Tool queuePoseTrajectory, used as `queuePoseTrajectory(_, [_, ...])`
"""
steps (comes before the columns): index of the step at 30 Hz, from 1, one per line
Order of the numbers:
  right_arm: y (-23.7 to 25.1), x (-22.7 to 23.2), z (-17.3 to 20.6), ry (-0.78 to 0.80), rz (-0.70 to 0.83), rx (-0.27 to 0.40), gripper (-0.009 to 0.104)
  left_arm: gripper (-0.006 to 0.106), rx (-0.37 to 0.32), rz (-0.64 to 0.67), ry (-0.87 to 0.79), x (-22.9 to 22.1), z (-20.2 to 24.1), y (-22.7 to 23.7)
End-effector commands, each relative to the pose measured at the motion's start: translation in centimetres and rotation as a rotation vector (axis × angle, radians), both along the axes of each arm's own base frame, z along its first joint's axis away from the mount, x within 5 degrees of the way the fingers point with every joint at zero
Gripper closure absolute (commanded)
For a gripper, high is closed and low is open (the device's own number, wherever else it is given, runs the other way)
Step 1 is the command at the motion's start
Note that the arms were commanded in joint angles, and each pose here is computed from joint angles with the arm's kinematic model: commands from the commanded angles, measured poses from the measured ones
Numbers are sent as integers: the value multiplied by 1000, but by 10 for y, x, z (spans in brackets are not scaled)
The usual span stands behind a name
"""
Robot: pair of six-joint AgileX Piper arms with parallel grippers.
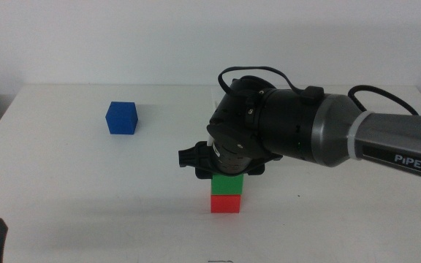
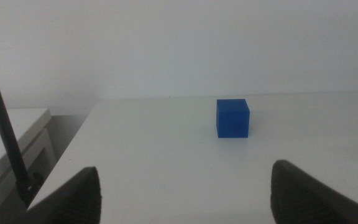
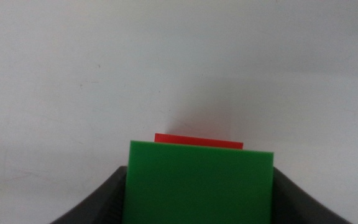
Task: Stack red cubes first, then green, then blue cubes in a specific spot.
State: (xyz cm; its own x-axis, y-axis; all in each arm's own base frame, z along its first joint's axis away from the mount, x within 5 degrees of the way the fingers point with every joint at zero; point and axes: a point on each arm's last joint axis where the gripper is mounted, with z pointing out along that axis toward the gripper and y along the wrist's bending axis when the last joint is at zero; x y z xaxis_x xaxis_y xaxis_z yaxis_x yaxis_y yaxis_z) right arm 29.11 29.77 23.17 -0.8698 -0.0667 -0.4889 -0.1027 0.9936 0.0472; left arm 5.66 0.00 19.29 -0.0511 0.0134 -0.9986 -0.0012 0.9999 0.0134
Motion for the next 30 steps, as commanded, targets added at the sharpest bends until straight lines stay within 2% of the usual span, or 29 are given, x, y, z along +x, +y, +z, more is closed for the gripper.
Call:
queuePoseTrajectory(1, [-2,1,29,-89,32,48,96,7,-5,0,-97,-1,9,0])
queuePoseTrajectory(8, [0,2,30,-98,39,58,96,7,-5,0,-97,-1,9,0])
queuePoseTrajectory(24, [-1,1,21,-61,22,30,96,7,-5,0,-97,-1,9,0])
queuePoseTrajectory(25, [-1,2,22,-72,6,35,90,7,-5,0,-97,-1,9,0])
queuePoseTrajectory(30, [-2,3,22,-78,5,31,77,7,-5,0,-97,-1,9,0])
